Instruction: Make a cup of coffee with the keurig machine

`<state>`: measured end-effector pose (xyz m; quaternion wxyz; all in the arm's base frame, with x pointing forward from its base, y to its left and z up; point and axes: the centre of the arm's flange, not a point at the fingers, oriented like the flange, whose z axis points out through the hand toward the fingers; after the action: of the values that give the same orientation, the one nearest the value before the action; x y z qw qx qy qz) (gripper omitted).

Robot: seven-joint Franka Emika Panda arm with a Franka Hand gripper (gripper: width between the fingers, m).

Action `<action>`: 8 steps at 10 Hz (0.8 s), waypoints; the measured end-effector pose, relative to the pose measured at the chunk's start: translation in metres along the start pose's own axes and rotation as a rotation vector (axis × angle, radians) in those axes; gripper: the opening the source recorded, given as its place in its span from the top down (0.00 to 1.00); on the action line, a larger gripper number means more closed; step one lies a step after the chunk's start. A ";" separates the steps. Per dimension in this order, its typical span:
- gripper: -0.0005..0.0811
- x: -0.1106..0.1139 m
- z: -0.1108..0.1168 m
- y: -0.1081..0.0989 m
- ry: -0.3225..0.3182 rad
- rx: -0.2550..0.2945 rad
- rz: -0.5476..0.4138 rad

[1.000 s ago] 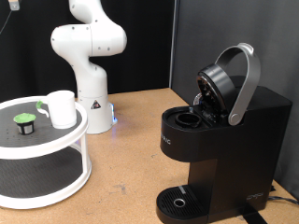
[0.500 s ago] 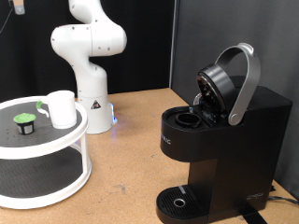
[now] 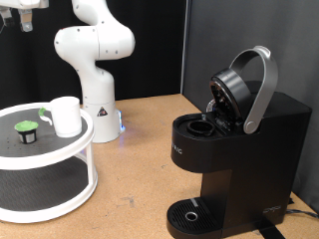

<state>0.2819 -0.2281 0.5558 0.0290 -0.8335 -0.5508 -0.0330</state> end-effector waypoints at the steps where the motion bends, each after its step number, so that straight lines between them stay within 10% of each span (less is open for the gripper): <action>1: 0.01 0.000 0.001 0.000 0.003 0.001 -0.054; 8: 0.01 0.014 0.063 0.029 -0.069 0.021 -0.245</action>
<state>0.3154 -0.2213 0.4943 0.0145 -0.7603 -0.6494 -0.0017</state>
